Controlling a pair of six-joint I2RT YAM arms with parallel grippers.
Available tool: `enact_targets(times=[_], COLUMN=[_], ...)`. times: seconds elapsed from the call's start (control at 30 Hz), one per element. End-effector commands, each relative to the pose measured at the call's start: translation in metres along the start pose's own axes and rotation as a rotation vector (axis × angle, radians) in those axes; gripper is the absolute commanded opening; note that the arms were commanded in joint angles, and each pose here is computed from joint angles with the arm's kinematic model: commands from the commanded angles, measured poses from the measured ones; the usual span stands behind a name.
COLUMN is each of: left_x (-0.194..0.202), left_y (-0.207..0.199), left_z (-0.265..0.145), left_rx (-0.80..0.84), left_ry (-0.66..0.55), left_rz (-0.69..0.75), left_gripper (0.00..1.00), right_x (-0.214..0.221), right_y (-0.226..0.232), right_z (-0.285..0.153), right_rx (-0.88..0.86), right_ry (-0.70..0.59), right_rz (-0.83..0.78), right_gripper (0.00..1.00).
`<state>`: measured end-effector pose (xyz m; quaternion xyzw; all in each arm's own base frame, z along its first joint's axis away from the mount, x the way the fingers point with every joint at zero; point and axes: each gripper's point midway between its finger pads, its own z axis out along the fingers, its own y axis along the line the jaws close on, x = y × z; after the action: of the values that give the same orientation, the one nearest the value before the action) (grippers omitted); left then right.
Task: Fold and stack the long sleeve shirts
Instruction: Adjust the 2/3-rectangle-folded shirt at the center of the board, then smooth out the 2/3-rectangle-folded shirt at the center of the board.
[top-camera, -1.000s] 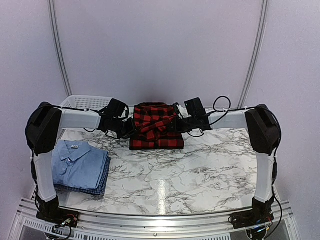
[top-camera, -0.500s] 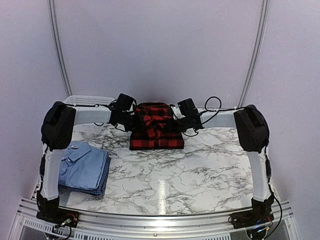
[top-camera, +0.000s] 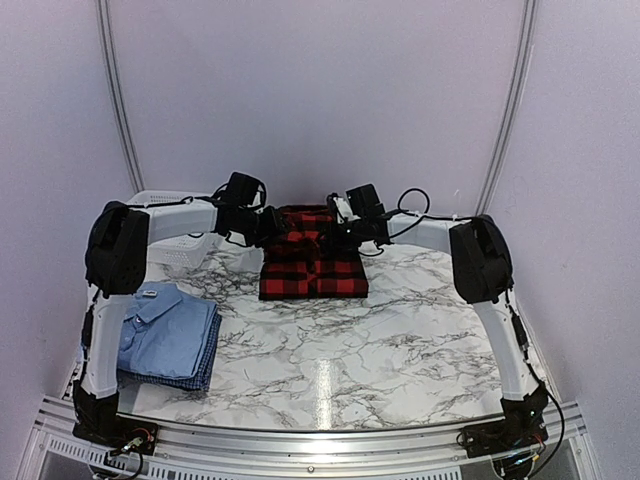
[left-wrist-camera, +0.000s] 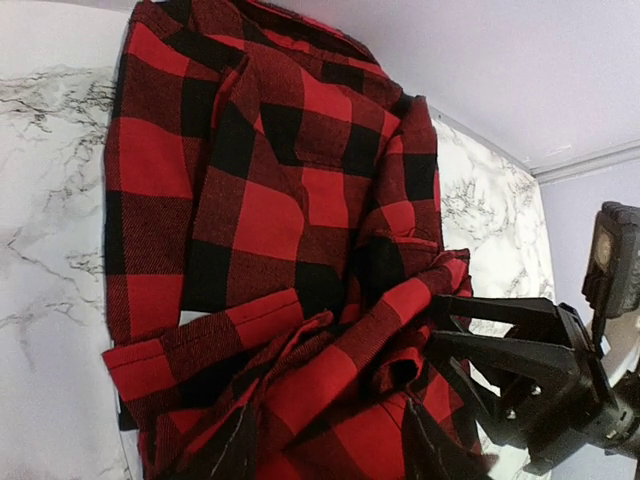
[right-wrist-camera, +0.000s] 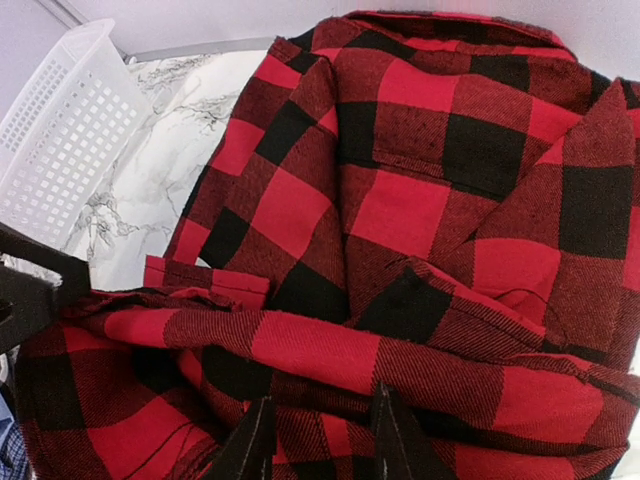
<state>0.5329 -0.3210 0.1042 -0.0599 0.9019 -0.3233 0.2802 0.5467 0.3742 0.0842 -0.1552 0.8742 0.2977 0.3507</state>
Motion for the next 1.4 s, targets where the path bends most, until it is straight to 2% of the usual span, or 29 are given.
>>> enact_targets(times=[0.0, 0.2, 0.3, 0.47, 0.7, 0.83, 1.13, 1.37], left_x=[-0.024, -0.012, 0.006, 0.034, 0.049, 0.043, 0.011, -0.026], left_y=[-0.028, -0.014, -0.005, 0.0, -0.002, 0.002, 0.019, 0.029], left_z=[-0.06, -0.099, -0.102, -0.084, -0.032, -0.007, 0.039, 0.064], left_rx=[0.013, -0.056, -0.069, -0.072, -0.055, -0.065, -0.086, -0.066], left_ry=[-0.086, -0.122, -0.091, -0.031, 0.027, 0.021, -0.018, -0.048], left_rz=[0.067, 0.09, 0.081, 0.076, 0.065, 0.05, 0.047, 0.038], left_gripper=[0.54, 0.57, 0.51, 0.37, 0.28, 0.25, 0.25, 0.29], right_x=[-0.023, -0.038, -0.043, -0.036, -0.007, 0.011, 0.036, 0.036], right_y=[0.003, 0.006, 0.006, -0.002, -0.017, -0.03, -0.054, -0.056], right_z=[-0.006, -0.023, -0.035, -0.056, -0.085, -0.09, -0.077, -0.066], right_rx=[-0.012, 0.01, 0.029, 0.061, 0.098, 0.117, 0.147, 0.145], right_ry=[-0.029, -0.053, -0.065, -0.066, -0.047, -0.024, 0.039, 0.06], right_rz=[-0.02, -0.051, -0.064, -0.059, -0.047, -0.046, -0.078, -0.073], right_gripper=[0.32, 0.43, 0.47, 0.5, 0.51, 0.49, 0.5, 0.52])
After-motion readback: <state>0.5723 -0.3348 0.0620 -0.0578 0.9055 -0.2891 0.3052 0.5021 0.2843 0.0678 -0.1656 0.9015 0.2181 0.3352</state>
